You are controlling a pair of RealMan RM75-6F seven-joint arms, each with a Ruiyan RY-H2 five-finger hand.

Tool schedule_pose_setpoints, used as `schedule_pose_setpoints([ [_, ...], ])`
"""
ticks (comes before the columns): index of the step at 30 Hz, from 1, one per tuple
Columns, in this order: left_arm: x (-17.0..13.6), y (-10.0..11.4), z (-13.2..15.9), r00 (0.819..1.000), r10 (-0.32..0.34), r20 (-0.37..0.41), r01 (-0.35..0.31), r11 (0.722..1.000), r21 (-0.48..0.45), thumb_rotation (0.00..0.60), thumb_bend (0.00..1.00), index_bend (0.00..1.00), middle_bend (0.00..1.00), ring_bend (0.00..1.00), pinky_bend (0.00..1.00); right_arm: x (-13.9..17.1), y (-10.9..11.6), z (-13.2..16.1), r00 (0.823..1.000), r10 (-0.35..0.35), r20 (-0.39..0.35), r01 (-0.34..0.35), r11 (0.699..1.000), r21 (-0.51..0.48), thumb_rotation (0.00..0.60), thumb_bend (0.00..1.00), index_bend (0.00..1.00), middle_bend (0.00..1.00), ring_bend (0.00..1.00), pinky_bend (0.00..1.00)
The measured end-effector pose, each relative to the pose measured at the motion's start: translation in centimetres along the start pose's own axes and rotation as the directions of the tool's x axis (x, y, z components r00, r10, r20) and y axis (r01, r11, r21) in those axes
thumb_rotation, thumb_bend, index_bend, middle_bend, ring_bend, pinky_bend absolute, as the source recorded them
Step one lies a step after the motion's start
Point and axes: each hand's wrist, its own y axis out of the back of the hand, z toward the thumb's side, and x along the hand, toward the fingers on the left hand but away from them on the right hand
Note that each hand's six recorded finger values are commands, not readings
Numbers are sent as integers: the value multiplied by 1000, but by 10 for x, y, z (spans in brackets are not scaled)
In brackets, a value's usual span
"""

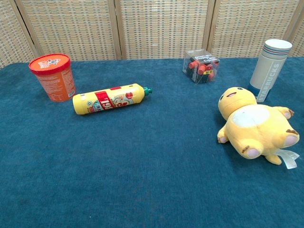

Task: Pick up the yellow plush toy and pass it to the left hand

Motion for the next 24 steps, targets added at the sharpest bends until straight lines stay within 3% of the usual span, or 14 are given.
schedule_pose_setpoints([
  [7, -1, -1, -1, 1000, -6, -3, 6, 1000, -3, 600, 0, 0, 0, 0, 0, -1, -5, 4, 999, 24, -21, -24, 1000, -7, 600, 0, 0, 0, 0, 0],
  [14, 3, -4, -1, 1000, -14, -10, 14, 1000, 4, 600, 0, 0, 0, 0, 0, -15, -19, 28, 986, 94, -136, -93, 996, 9, 600, 0, 0, 0, 0, 0],
  [18, 9, -10, -3, 999, -36, -28, 36, 999, 9, 600, 0, 0, 0, 0, 0, -38, -34, 58, 949, 193, -249, -195, 981, 15, 600, 0, 0, 0, 0, 0],
  [24, 17, -20, -5, 996, -72, -46, 73, 997, 14, 600, 0, 0, 0, 0, 0, -76, -56, 116, 864, 335, -376, -320, 942, 104, 600, 0, 0, 0, 0, 0],
])
